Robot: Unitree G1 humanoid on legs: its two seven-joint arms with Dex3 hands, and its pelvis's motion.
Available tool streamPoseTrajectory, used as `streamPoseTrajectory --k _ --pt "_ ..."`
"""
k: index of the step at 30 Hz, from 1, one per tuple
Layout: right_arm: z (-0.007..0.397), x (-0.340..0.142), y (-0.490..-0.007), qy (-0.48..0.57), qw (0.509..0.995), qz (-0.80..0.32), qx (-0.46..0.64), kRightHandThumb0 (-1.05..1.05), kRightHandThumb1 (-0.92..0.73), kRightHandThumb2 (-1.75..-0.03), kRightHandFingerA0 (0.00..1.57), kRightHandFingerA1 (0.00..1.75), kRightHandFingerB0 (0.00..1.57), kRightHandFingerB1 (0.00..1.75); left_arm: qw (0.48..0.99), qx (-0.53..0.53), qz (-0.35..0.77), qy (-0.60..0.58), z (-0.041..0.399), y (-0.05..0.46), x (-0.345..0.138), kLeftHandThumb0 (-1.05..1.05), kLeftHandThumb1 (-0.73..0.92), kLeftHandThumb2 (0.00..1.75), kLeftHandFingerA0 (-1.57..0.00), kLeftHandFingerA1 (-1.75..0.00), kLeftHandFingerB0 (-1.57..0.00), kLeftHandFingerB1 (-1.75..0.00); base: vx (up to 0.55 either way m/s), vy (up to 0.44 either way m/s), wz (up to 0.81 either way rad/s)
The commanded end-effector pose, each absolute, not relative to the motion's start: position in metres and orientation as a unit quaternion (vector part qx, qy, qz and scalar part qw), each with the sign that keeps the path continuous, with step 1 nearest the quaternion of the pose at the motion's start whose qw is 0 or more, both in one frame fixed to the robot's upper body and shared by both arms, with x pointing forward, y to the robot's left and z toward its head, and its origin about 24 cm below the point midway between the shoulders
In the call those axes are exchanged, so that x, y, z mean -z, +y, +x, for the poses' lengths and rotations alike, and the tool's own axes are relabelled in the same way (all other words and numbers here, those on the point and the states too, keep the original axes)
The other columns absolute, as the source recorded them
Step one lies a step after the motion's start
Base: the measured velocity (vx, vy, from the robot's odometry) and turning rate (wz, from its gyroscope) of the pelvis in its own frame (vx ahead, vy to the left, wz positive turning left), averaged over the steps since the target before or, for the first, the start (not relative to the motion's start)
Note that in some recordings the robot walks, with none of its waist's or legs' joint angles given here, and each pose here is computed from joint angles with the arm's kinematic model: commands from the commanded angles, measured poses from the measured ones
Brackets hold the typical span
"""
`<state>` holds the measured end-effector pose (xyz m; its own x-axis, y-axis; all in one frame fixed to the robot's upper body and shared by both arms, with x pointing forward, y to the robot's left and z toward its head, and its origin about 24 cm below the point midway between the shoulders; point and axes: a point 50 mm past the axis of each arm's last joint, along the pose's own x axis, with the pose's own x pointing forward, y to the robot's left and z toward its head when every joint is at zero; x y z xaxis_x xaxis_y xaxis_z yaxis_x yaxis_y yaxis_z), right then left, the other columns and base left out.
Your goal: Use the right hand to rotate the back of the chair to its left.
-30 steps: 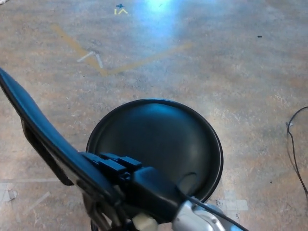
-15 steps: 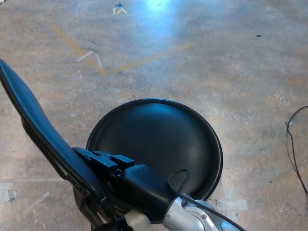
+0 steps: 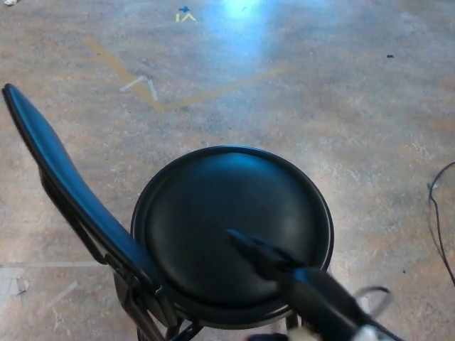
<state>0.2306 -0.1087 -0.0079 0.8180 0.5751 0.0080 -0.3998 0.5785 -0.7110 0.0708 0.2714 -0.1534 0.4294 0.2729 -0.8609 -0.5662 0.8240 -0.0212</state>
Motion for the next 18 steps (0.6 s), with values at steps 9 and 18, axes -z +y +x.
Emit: streamPoseTrajectory --k 9,18 --pt "0.167 0.026 -0.272 -0.016 0.927 -0.373 -0.02 -0.99 -0.71 -1.1 0.0 0.02 0.0 0.05 0.83 -0.256 -0.161 0.469 0.07 0.267 0.155 -0.75 0.63 0.98 -0.26 -0.51 -0.16 -0.43 0.0 0.0 0.0" --pt "0.143 0.081 -0.291 0.162 0.925 -0.341 0.052 -0.94 -0.74 -1.12 0.0 0.06 0.0 0.14 0.829 -0.25 -0.159 0.475 0.069 0.265 0.156 -0.73 0.81 0.65 -0.31 -0.37 -0.29 -0.32 0.0 0.0 0.0"
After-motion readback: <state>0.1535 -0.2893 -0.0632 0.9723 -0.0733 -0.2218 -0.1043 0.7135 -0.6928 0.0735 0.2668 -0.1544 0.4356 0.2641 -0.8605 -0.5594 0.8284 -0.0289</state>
